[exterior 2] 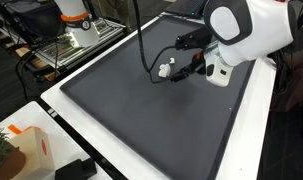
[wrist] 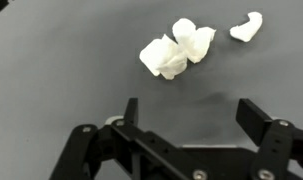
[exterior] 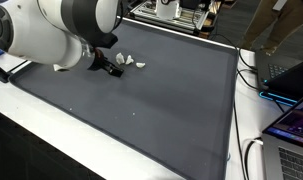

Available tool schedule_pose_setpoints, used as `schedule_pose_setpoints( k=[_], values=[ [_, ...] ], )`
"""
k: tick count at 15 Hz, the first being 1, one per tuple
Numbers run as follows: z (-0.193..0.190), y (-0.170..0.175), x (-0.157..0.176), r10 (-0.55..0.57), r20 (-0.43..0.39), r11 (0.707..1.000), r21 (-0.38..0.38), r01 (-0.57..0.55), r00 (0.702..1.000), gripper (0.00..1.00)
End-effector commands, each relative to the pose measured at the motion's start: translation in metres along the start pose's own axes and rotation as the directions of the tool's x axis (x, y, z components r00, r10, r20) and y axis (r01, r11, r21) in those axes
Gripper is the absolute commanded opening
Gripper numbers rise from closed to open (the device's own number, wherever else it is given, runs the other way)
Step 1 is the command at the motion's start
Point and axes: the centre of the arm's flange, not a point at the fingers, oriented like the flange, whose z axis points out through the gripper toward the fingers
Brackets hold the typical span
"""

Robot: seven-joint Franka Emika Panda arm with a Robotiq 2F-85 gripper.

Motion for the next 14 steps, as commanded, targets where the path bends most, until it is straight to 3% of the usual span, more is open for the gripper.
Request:
schedule_pose_setpoints(
  k=[1, 8, 12, 14],
  values=[
    [-0.003, 0.001, 0.004, -0.004, 0.020, 1.000, -0.004, 0.004, 1.000, 1.00],
    [-0.021, 0.008, -0.017, -0.014, 0.001, 1.000, -0.022, 0.014, 1.000, 1.00],
    [-0.019, 0.034, -0.090, -0.004, -0.067, 0.999, -0.039, 0.001, 0.998, 1.00],
    [-0.030, 0.040, -0.104, -0.001, -0.114, 1.000, -0.025, -0.002, 0.993, 1.00]
  ],
)
